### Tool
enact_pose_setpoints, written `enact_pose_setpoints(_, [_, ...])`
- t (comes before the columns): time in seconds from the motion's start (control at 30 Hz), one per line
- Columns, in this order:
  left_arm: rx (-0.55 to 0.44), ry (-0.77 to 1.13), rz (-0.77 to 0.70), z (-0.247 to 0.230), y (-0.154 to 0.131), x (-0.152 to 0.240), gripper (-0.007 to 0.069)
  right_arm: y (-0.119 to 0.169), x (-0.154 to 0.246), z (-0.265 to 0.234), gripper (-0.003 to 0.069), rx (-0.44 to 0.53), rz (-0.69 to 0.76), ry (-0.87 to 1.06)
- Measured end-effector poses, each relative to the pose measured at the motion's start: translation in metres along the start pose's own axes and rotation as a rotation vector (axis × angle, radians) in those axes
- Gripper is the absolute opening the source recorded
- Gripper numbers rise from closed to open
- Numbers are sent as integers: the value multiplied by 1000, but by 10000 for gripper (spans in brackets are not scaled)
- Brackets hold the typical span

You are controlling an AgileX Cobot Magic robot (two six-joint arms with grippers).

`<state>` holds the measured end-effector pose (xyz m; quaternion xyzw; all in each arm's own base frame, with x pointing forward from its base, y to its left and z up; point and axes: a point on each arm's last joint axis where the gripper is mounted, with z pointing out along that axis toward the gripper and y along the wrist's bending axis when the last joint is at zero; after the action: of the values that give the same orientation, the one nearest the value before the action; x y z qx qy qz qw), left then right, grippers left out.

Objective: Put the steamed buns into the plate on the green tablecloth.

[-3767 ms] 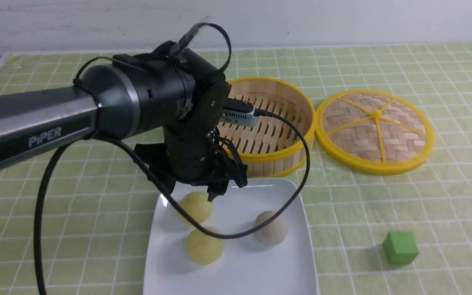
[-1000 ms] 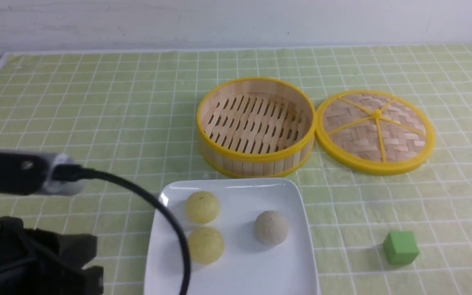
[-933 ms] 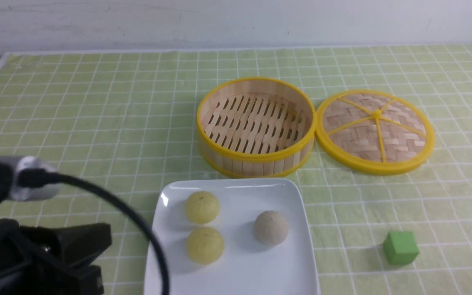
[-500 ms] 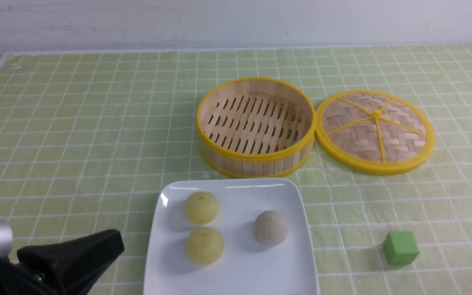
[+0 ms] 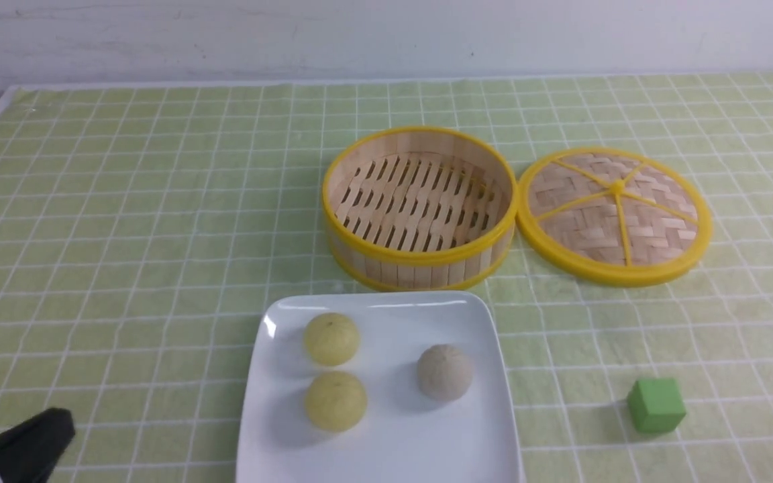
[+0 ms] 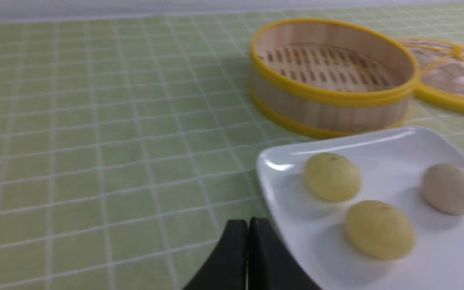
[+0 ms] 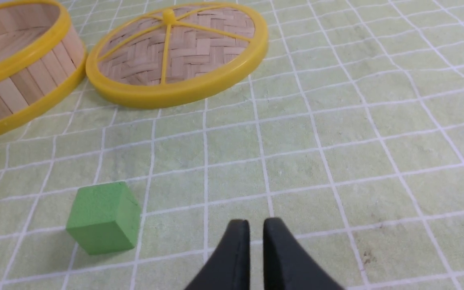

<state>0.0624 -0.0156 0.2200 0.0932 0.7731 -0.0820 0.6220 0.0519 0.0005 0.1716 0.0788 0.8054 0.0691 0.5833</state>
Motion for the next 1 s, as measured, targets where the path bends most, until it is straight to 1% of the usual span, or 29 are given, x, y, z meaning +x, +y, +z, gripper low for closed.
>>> enact_pose_setpoints(0.07, [-102,3,-8,0,7,13,32,0,0,0,76,0,0,0])
enact_pose_setpoints(0.13, [-182,15,-41,0,11,27,34,0,0,0,79,0,0,0])
enact_pose_setpoints(0.23, [-244,24,-74,-1,15,42,35,0,0,0,82,0,0,0])
enact_pose_setpoints(0.5, [-263,65,-72,-3,16,49,36,0,0,0,86,0,0,1])
enact_pose_setpoints(0.9, [-265,71,-74,-3,16,49,52,0,0,0,100,0,0,1])
enact_pose_setpoints(1.0, [-280,72,-79,-3,16,49,53,0,0,0,104,0,0,1])
